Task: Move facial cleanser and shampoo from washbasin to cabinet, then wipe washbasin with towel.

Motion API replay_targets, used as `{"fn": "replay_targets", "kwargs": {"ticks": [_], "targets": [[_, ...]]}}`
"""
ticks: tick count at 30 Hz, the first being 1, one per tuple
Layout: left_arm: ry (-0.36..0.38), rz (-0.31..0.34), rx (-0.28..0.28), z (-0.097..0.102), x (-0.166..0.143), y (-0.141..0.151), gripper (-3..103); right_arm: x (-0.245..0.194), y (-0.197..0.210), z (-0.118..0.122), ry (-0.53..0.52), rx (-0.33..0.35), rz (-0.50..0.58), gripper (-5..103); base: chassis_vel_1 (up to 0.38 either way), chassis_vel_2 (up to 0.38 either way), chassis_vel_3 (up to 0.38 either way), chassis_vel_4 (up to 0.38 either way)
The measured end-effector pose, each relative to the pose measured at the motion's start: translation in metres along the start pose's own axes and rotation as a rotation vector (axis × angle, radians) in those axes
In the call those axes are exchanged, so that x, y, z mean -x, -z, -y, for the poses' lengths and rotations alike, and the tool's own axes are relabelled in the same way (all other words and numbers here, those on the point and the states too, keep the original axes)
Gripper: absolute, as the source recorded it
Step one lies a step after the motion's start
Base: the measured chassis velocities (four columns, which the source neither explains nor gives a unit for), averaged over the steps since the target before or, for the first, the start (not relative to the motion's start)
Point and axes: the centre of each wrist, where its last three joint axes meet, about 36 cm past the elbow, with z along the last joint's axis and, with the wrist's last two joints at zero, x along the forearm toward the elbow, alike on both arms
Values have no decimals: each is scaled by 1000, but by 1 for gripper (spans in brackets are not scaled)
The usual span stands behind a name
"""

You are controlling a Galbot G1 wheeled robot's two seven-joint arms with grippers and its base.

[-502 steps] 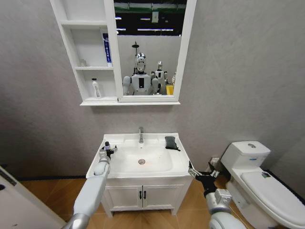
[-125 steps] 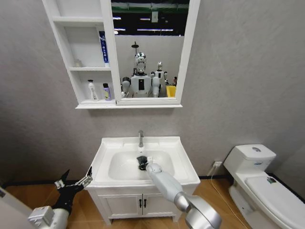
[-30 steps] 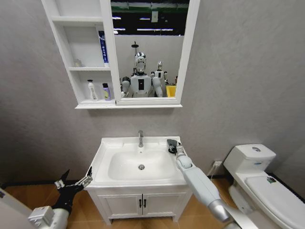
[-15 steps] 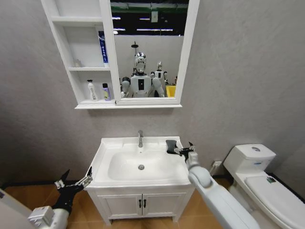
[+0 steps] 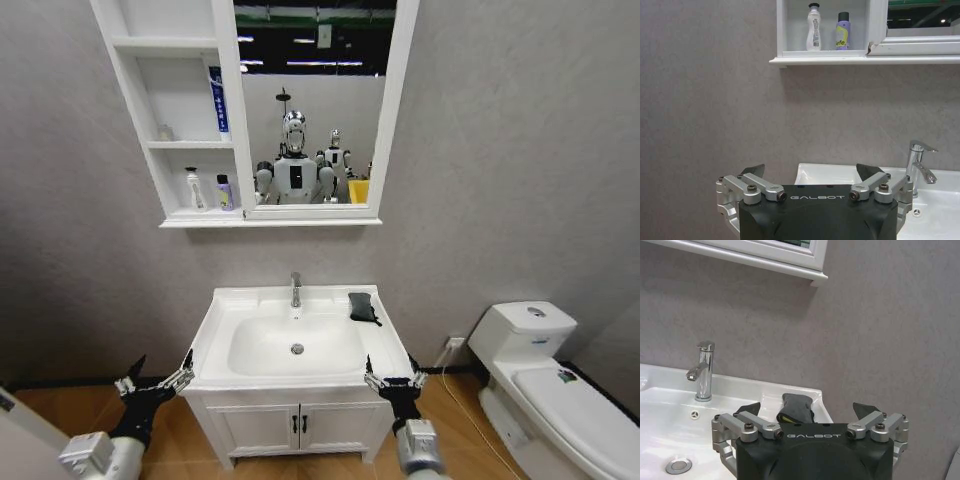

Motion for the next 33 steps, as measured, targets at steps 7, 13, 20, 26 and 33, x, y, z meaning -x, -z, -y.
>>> {"fn": "replay_targets", "kwargs": {"ticks": [7,13,20,26,33], "targets": [[0,0,0,0,0,0,100,-2,3,1,5,1,4,100,180,-187,-175,183],[0,0,0,0,0,0,100,-7,4,1,16,-1,7,100,268,-258,-254,253],[0,0,0,0,0,0,100,-8,4,0,49,-9,5,100,344,-331,-325,318],[0,1,0,0,0,0,100,-10,1,1,66,-18,-3,100,368,-368,-352,362],[0,1,0,0,0,0,100,-9,-1,2,94,-15,3,100,365,-361,-349,363]]}}
